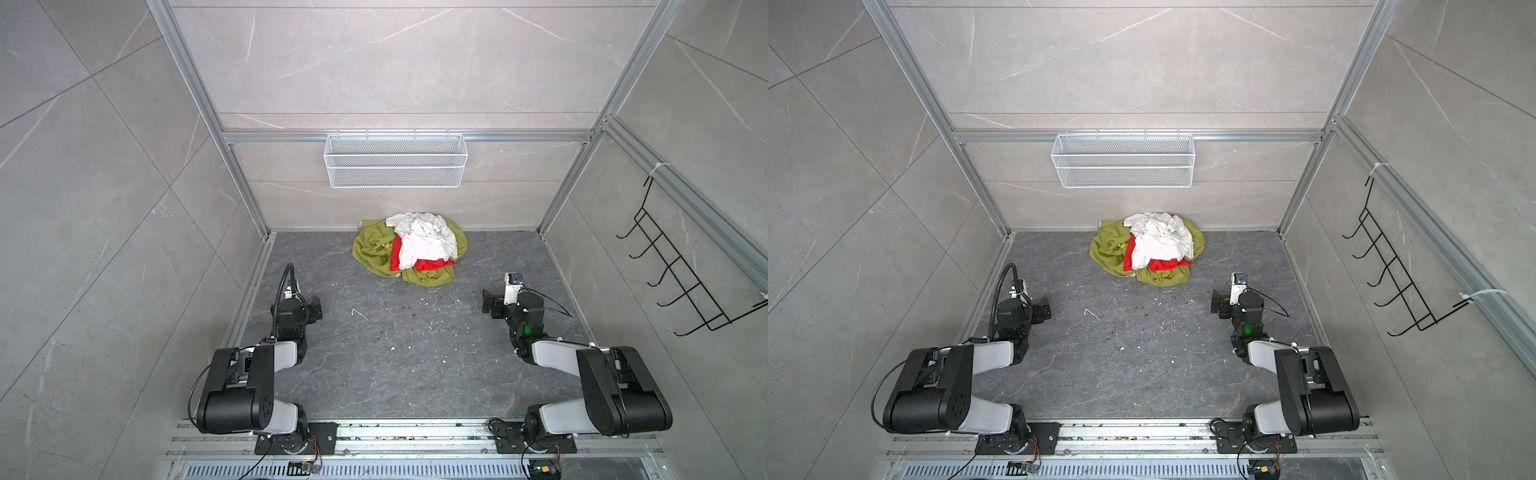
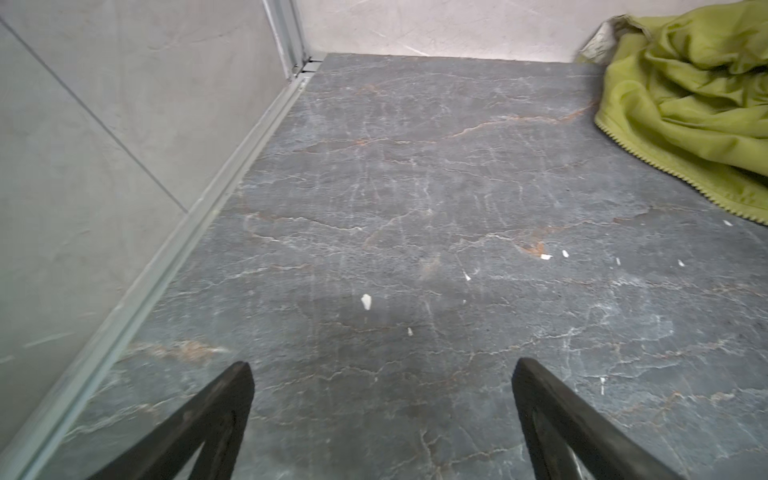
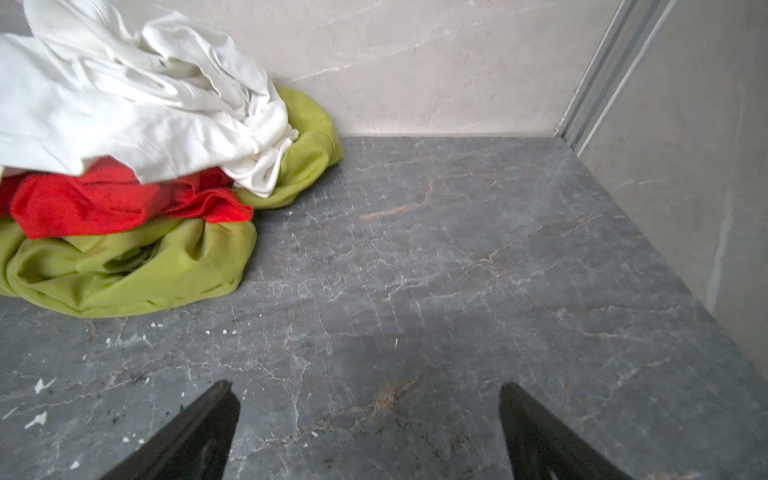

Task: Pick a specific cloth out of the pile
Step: 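Raise both grippers from rest and start toward the cloth pile, then move the left gripper to the red cloth while the right gripper approaches the pile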

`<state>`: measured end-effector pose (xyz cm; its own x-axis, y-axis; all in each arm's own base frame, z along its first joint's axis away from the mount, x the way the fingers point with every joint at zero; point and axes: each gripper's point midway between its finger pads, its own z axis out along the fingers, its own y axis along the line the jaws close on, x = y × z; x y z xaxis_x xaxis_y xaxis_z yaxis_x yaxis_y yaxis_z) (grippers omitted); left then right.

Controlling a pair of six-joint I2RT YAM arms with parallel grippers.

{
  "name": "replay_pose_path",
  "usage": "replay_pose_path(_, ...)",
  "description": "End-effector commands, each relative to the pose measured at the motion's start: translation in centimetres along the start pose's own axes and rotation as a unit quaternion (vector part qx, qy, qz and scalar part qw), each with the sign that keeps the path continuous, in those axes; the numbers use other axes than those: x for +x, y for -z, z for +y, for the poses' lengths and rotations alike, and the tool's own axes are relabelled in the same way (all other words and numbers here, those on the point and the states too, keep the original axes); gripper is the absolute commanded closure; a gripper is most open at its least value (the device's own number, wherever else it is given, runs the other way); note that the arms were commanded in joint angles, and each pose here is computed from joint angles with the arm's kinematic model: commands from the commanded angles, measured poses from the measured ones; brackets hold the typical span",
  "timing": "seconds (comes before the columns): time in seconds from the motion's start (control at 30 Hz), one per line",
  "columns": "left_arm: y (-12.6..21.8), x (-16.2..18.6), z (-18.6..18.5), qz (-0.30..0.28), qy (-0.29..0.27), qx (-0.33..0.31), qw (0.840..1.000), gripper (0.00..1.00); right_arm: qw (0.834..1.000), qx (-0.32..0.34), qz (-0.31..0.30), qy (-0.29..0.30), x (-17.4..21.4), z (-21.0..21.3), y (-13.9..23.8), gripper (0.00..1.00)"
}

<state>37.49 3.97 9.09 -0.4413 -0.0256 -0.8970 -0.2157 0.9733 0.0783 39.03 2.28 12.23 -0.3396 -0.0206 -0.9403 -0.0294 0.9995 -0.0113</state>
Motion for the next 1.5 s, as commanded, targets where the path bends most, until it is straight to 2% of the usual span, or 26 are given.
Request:
replay_pose_path(0.0,0.8,-3.1,1.2,0.000,-0.008,-0.063,0.998,0.00,1.000,0.013,0.013,0.022,-1.1,0.3,0.4,0.00)
replay_pose_path(0.13,1.6,-5.0,2.2,0.033,0.014,-0.107,0.994,0.00,1.000,0.012,0.012,-0.005,-3.1,0.8,1.1,0.00)
replay_pose_path(0.2,1.9,-5.8,1.8,0.047,0.034,-0.098,0.993,0.00,1.000,0.005,0.015,-0.026,-4.1,1.1,1.2,0.00)
replay_pose_path(0.4,1.9,-7.4,-3.8,0.061,0.054,0.018,0.997,0.00,0.996,-0.028,0.046,-0.076,-5.3,3.0,0.7,0.00)
replay_pose_path(0.6,1.1,-8.0,-10.5,0.105,0.077,0.143,0.981,0.06,0.991,-0.051,0.057,-0.106,-6.0,5.1,0.1,0.00)
replay_pose_path(0.7,1.3,-9.0,-13.5,0.114,0.094,0.207,0.967,0.07,0.988,-0.067,0.071,-0.120,-6.3,6.3,-0.3,0.00)
replay_pose_path(0.8,1.9,-10.1,-16.4,0.126,0.108,0.275,0.947,0.12,0.984,-0.083,0.082,-0.134,-6.5,7.4,-0.8,0.00)
replay_pose_path(1.0,3.3,-11.0,-21.6,0.138,0.108,0.406,0.897,0.18,0.975,-0.140,0.099,-0.142,-6.9,10.1,-1.8,0.00)
replay_pose_path(1.23,2.8,-12.4,-24.5,0.127,0.104,0.476,0.864,0.22,0.968,-0.192,0.102,-0.128,-7.5,12.6,-2.2,0.00)
replay_pose_path(1.37,2.0,-12.7,-26.1,0.136,0.114,0.508,0.843,0.28,0.964,-0.210,0.105,-0.121,-7.6,13.6,-2.4,0.00)
replay_pose_path(1.47,0.9,-12.8,-27.2,0.145,0.120,0.519,0.834,0.31,0.963,-0.218,0.107,-0.118,-7.6,13.9,-2.5,0.00)
